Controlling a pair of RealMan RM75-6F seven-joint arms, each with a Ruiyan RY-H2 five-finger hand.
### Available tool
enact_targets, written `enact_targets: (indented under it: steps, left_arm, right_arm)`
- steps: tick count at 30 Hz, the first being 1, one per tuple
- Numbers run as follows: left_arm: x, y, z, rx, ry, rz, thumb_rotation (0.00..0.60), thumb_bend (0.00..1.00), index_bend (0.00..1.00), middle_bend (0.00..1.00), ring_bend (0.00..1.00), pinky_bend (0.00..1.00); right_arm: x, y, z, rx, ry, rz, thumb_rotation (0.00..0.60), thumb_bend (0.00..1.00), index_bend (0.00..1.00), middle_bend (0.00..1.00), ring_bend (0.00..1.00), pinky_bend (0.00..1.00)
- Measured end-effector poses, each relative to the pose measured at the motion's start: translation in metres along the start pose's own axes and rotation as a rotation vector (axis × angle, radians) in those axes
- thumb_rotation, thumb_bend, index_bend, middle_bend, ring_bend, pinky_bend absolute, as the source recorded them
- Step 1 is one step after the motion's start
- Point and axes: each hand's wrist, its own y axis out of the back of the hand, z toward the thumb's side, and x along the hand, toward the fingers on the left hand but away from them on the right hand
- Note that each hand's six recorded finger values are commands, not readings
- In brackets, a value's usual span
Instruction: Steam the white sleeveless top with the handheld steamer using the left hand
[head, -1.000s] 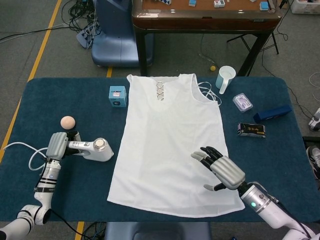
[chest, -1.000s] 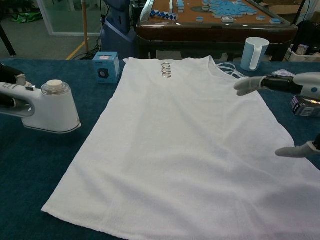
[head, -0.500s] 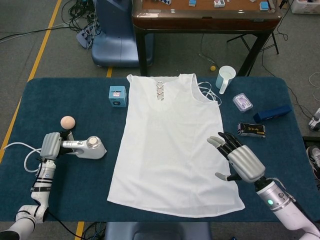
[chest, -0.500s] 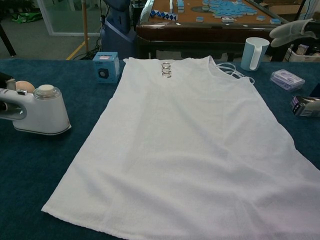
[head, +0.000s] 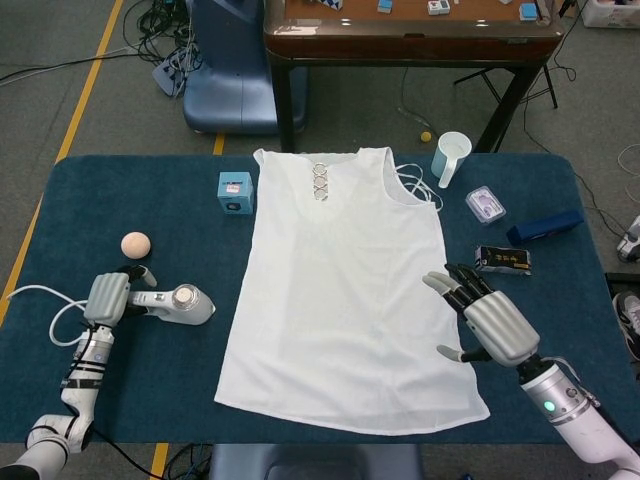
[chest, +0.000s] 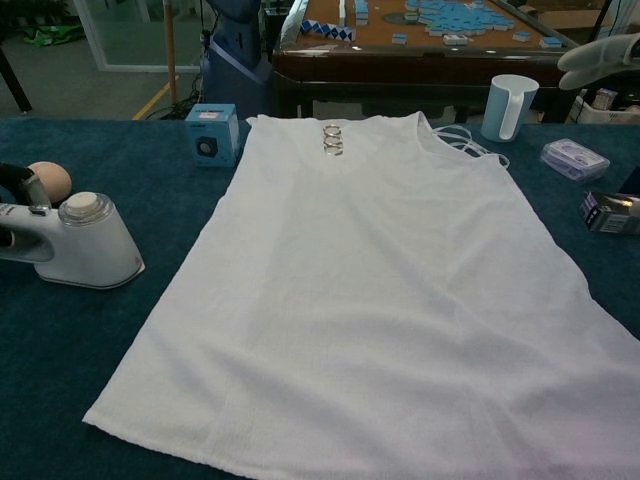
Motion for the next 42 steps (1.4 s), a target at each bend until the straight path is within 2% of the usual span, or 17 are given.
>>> enact_targets:
  steps: [6, 10, 17, 21, 26, 28, 33, 42]
  left_arm:
    - [-0.003, 0.0, -0.003, 0.042, 0.037, -0.011, 0.6, 0.09, 0.1, 0.11, 0.07, 0.19]
    - [-0.005, 0.001, -0.004, 0.057, 0.06, -0.029, 0.595, 0.06, 0.01, 0.03, 0.01, 0.12]
    - [-0.011, 0.01, -0.009, 0.095, 0.106, -0.069, 0.568, 0.01, 0.0, 0.0, 0.0, 0.07]
    - [-0.016, 0.017, -0.013, 0.115, 0.137, -0.075, 0.6, 0.0, 0.0, 0.0, 0.0, 0.07]
    - [-0.024, 0.024, -0.02, 0.117, 0.177, -0.071, 0.6, 0.0, 0.0, 0.0, 0.0, 0.03]
    - [-0.027, 0.024, -0.022, 0.131, 0.188, -0.074, 0.6, 0.0, 0.0, 0.0, 0.0, 0.0]
    - [-0.036, 0.022, -0.026, 0.186, 0.219, -0.098, 0.6, 0.0, 0.0, 0.0, 0.0, 0.0]
    - [-0.055, 0.023, -0.03, 0.16, 0.252, -0.093, 0.6, 0.0, 0.0, 0.0, 0.0, 0.0]
  right_arm:
    - [0.001, 0.001, -0.002, -0.009, -0.003, -0.01, 0.566, 0.12, 0.0, 0.13, 0.0, 0.02]
    - [0.002, 0.001, -0.004, -0.012, -0.004, -0.014, 0.566, 0.13, 0.0, 0.13, 0.0, 0.02]
    - [0.001, 0.002, -0.006, -0.014, -0.007, -0.02, 0.567, 0.12, 0.0, 0.13, 0.0, 0.02]
    - [0.001, 0.002, -0.008, -0.018, -0.008, -0.024, 0.566, 0.12, 0.0, 0.13, 0.0, 0.02]
    - [0.002, 0.002, -0.009, -0.022, -0.009, -0.024, 0.565, 0.13, 0.0, 0.13, 0.0, 0.02]
    - [0.003, 0.001, -0.01, -0.022, -0.009, -0.024, 0.565, 0.13, 0.0, 0.13, 0.0, 0.02]
    - [0.004, 0.001, -0.01, -0.024, -0.009, -0.024, 0.566, 0.13, 0.0, 0.13, 0.0, 0.02]
    - [0.007, 0.002, -0.013, -0.02, -0.018, -0.025, 0.566, 0.13, 0.0, 0.13, 0.0, 0.02]
